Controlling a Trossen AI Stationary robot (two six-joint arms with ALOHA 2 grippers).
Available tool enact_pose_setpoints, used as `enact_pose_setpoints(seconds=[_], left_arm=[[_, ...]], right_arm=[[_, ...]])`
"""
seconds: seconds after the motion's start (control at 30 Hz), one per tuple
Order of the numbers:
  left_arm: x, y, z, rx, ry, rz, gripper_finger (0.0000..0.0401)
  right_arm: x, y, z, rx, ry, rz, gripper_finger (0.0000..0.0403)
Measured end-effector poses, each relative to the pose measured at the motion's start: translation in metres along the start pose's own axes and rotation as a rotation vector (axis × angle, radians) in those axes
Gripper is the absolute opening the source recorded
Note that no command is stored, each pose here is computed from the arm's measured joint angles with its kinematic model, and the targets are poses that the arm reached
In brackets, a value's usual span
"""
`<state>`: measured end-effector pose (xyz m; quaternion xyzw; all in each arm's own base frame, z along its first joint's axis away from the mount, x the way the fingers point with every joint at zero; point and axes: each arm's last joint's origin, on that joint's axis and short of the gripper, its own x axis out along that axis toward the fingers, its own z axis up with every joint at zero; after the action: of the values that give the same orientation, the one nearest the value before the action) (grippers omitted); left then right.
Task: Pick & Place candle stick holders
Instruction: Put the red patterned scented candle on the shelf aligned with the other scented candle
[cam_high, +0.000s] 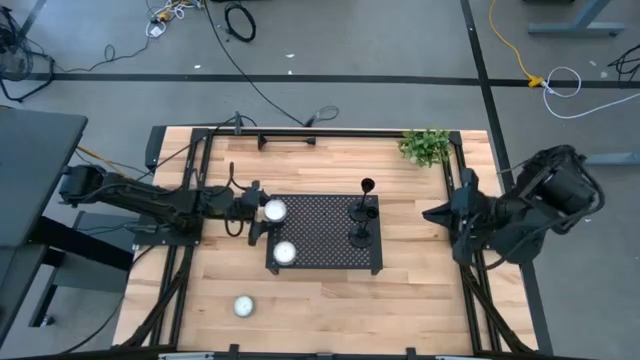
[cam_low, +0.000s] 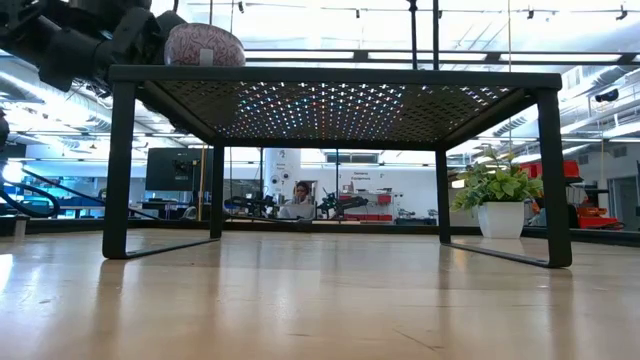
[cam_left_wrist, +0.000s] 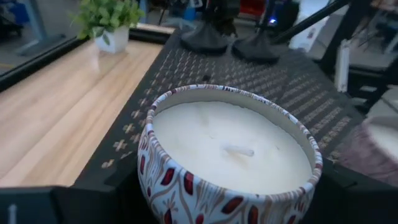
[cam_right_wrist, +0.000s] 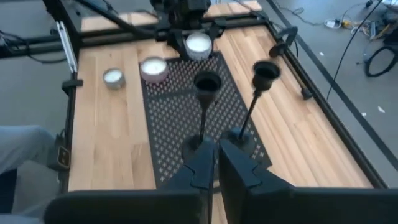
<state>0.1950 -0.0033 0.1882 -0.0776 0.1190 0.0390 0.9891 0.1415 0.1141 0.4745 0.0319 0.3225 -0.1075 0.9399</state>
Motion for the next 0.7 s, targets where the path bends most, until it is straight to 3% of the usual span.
enact_pose_setpoints(seconds=[0.7], left_arm=[[0.016,0.020,-0.003,-0.007,-0.015,0.049,0.0284]], right_arm=[[0.012,0.008,-0.021,0.004,0.039,-0.027,0.0020]])
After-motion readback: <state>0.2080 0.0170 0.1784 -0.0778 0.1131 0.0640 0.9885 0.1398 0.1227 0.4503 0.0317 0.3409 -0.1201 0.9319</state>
